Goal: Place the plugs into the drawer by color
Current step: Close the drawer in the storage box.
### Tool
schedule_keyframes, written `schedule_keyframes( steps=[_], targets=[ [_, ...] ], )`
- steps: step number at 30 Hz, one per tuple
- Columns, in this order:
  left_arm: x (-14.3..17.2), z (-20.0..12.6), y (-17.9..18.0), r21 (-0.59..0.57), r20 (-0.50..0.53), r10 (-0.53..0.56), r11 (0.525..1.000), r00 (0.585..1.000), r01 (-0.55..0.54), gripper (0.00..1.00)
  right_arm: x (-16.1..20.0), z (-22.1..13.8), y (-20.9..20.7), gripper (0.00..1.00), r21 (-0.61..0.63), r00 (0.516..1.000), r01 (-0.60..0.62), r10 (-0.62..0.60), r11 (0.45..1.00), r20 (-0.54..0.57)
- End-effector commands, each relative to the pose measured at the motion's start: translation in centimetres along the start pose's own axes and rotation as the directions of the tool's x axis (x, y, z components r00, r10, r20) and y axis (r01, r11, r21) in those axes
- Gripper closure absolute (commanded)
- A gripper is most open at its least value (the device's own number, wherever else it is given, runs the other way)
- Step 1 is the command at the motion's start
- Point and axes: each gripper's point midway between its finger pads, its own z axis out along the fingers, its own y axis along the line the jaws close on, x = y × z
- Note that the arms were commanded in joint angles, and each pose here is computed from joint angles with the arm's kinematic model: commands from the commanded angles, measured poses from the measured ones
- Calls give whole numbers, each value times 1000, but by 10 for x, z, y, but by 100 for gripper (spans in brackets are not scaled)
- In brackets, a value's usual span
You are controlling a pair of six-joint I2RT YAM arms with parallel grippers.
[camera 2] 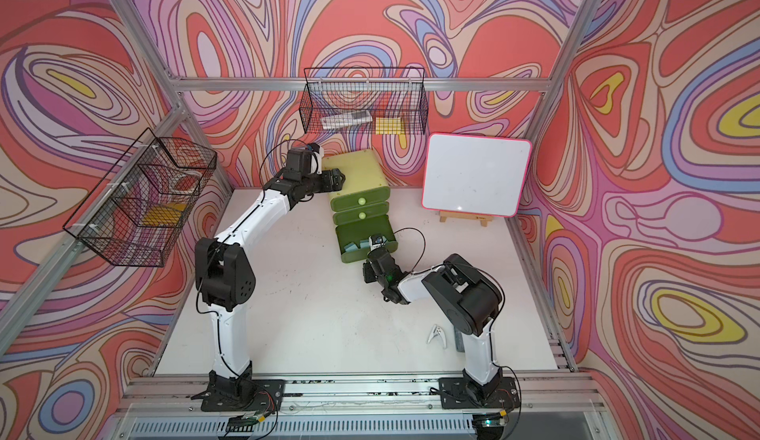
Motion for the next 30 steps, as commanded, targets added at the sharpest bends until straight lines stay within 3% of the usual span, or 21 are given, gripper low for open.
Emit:
schedule_keyframes(
  steps=[1,19,30],
  targets=[
    [20,-4,6,-17,-88,-9,1000,996,8,13,-1,5,2,82,-6,999,-28,28,1000,19],
    [21,-5,5,-11,-92,-16,1000,996,15,13,-37,33,17,82,-38,989,-122,125,992,85],
    [22,-10,5,-15,-84,-21,1000,996,20,13,-71,63,16,82,-131,939,-316,330,940,97]
  ],
)
